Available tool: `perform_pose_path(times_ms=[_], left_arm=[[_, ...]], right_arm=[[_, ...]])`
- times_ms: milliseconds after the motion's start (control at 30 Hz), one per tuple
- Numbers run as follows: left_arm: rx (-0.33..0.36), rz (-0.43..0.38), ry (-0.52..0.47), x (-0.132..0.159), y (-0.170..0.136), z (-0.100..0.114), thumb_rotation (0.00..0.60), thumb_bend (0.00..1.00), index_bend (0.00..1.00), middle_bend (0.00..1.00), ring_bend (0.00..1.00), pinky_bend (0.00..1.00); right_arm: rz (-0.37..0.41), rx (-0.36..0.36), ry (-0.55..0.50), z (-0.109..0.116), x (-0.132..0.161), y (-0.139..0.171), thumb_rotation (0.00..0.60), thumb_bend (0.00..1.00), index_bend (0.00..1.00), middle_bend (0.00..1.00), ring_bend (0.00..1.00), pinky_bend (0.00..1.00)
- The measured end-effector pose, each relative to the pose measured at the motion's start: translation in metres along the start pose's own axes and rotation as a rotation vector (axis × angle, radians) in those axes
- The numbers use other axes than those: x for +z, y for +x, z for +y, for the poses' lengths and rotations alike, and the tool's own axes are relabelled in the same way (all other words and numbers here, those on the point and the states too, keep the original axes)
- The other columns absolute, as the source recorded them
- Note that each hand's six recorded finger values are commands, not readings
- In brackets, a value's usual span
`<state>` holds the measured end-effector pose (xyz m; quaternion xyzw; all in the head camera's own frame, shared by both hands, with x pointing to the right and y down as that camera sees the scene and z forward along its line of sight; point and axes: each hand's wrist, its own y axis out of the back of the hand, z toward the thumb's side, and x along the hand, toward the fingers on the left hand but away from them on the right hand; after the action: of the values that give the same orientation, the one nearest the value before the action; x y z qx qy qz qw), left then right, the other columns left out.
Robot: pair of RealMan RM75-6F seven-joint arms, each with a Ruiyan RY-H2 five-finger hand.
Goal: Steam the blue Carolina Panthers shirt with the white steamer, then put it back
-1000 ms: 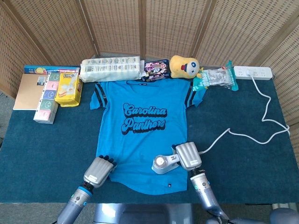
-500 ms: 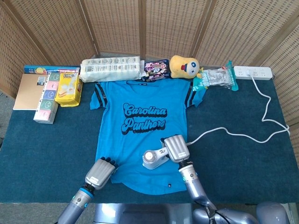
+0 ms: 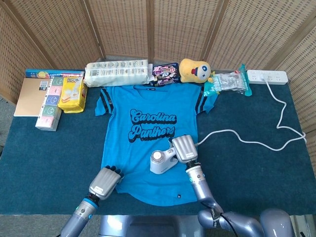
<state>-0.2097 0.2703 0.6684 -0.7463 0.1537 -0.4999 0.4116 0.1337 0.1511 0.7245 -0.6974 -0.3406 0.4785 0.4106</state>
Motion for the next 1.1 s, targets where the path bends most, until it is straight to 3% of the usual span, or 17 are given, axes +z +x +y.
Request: perform_pose_path(times_ms=[733, 1100], left_arm=[[-0.008, 0.006, 0.007, 0.000, 0.002, -0.001, 0.600, 0.48, 0.58, 0.51, 0.42, 0.48], [-0.010, 0.004, 0.006, 0.001, 0.001, -0.002, 0.600, 0.48, 0.58, 0.51, 0.42, 0.48]], right_arm=[[-0.134, -0.070, 0.044, 0.009, -0.054, -0.031, 0.600, 0.40, 0.70, 0.73, 0.75, 0.66], [-0.041, -0.052, -0.004, 0.002, -0.021, -0.017, 0.600, 0.40, 0.70, 0.73, 0.75, 0.66]])
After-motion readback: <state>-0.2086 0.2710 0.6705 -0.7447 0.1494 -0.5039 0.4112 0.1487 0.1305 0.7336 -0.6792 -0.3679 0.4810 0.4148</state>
